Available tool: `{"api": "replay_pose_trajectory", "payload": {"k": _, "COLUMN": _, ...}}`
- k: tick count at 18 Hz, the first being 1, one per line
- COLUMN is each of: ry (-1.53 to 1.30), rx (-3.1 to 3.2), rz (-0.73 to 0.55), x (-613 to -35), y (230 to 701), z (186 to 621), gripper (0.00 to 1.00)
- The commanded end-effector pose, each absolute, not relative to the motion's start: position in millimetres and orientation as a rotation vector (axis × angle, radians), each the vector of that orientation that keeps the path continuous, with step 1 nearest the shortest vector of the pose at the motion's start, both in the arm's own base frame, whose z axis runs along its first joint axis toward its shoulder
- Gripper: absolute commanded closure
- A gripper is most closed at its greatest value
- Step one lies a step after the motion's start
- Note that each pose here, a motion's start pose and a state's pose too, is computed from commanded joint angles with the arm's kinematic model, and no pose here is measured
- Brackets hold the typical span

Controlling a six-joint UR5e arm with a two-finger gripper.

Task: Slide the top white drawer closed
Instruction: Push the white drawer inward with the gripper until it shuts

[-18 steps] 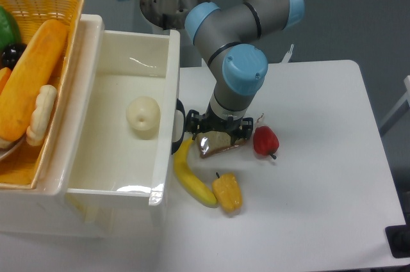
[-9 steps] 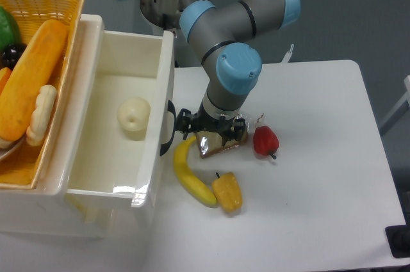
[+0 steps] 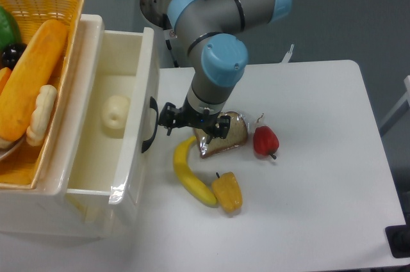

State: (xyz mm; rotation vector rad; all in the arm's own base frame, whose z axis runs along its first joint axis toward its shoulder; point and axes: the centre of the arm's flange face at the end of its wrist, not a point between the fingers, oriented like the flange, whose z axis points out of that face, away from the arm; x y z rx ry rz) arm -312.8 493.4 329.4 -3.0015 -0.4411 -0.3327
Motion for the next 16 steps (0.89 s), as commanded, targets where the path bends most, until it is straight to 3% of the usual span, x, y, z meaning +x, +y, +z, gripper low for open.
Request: {"api": "replay_pose_trajectory", "payload": {"k": 16, "ry": -0.374, "rx": -3.019, "rz": -0.344, "x": -284.6, "y": 509.7, "z": 329.0, "gripper": 0.0}}
